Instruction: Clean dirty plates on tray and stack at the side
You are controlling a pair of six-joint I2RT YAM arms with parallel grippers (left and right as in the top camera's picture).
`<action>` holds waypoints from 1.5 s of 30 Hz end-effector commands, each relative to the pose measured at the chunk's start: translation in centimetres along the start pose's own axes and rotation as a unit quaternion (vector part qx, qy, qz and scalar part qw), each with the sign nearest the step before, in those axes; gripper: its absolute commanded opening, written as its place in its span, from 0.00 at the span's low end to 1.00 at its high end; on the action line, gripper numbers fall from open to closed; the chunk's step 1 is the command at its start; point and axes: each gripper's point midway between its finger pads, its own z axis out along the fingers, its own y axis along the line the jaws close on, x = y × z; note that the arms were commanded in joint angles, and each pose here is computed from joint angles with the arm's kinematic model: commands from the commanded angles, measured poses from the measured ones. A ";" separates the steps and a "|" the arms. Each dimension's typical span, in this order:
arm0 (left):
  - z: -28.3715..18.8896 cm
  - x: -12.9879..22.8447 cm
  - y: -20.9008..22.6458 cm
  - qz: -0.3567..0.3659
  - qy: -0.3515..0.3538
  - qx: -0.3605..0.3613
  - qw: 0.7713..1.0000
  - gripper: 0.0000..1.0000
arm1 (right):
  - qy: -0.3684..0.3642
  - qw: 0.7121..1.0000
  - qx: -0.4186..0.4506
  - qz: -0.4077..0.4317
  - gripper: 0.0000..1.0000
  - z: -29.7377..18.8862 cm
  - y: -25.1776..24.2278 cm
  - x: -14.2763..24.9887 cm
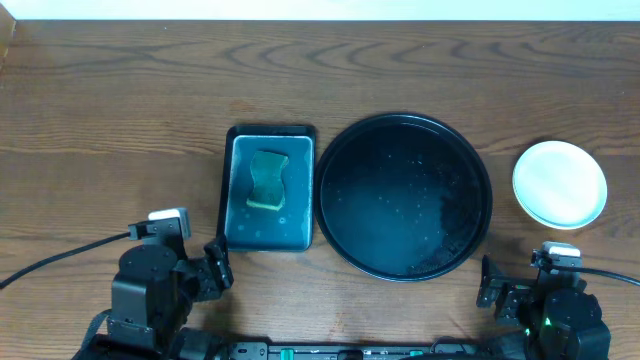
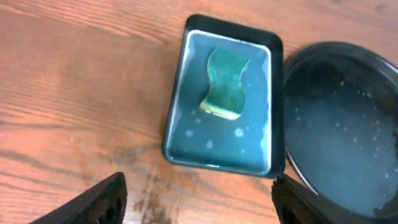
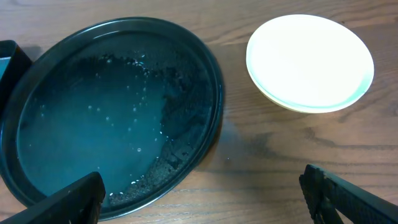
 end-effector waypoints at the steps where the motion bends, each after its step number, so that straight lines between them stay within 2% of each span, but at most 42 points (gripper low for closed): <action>1: 0.1 0.2 0.5 0.004 0.002 -0.013 1.000 0.76 | -0.001 1.000 0.004 0.001 0.99 0.1 -0.2 0.1; 28: 0.1 0.2 0.5 0.004 0.002 -0.013 1.000 0.76 | -0.011 1.000 0.002 0.004 0.99 -0.2 -0.2 -0.1; 33: 0.1 0.2 0.5 0.004 0.002 -0.013 1.000 0.76 | -0.026 0.999 0.042 -0.003 0.99 -0.3 -1.6 -0.6; 36: 0.1 0.2 0.5 0.004 0.002 -0.013 1.000 0.76 | -0.042 0.997 0.040 -0.040 0.99 -0.3 -1.4 -1.5; 39: 0.1 0.2 0.5 0.004 0.002 -0.013 1.000 0.76 | -0.092 0.989 0.025 -0.113 0.99 -0.6 -0.3 -4.0; 45: 0.1 0.2 0.5 0.004 0.002 -0.013 1.000 0.76 | -0.164 0.939 -0.062 -0.296 0.99 -1.4 4.1 -6.4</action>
